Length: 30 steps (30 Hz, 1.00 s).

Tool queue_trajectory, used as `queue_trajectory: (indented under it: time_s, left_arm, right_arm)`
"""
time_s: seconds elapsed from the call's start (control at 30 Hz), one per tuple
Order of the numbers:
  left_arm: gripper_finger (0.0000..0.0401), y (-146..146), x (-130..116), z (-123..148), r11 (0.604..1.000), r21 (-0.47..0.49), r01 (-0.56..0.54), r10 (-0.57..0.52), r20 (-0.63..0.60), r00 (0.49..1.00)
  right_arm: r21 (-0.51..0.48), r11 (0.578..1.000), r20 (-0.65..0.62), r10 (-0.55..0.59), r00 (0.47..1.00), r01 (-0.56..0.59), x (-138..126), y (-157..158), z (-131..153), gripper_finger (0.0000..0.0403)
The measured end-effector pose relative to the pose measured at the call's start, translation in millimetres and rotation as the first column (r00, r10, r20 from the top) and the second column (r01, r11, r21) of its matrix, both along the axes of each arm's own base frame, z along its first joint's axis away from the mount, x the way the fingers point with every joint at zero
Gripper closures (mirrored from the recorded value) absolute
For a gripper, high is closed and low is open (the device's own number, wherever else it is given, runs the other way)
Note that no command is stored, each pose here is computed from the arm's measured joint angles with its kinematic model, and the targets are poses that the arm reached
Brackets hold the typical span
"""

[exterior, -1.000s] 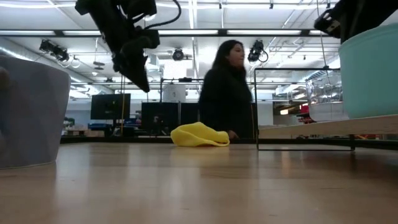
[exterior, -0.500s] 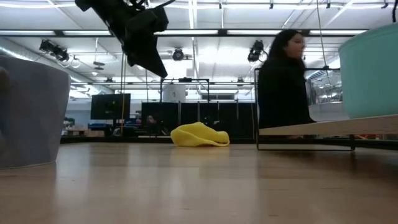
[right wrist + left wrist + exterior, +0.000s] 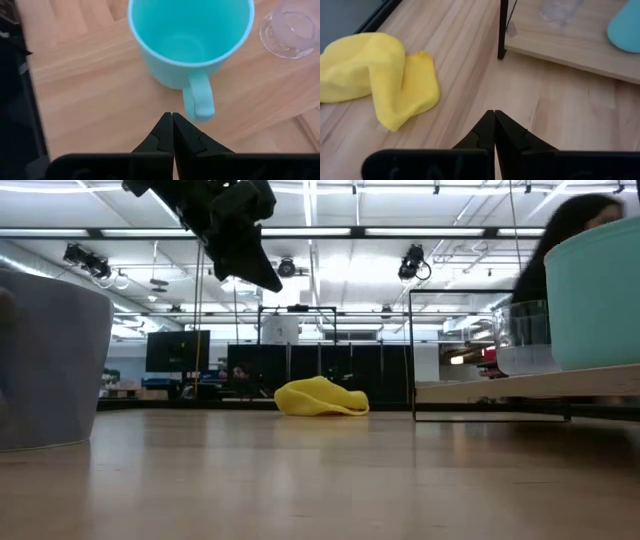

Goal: Stack small to large cups/mugs on shelf
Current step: Put the blue mug on the shelf

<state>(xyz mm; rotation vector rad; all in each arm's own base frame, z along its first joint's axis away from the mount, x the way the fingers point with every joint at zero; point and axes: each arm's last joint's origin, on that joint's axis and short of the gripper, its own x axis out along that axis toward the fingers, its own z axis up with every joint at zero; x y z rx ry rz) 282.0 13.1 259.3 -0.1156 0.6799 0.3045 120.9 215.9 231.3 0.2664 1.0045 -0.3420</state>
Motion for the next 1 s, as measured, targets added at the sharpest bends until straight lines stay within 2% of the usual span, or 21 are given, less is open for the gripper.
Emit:
queue_trajectory:
  time_s: [0.33, 0.7, 1.0]
  left_arm:
    - [0.0375, 0, 0, 0, 1.000, 0.007, 0.006, -0.006, 0.001, 1.000]
    - [0.0391, 0, 0, 0, 1.000, 0.006, 0.006, -0.006, 0.000, 1.000]
    - [0.0373, 0, 0, 0, 1.000, 0.006, 0.006, -0.006, 0.000, 1.000]
  right_arm:
    - [-0.046, 0.998, -0.022, -0.041, 0.999, 0.040, 10, -9, -2, 0.0402]
    - [-0.080, 0.995, -0.040, -0.058, 0.998, 0.055, 14, -15, -2, 0.0402]
    - [-0.097, 0.994, -0.048, -0.060, 0.997, 0.055, 13, -17, -2, 0.0402]
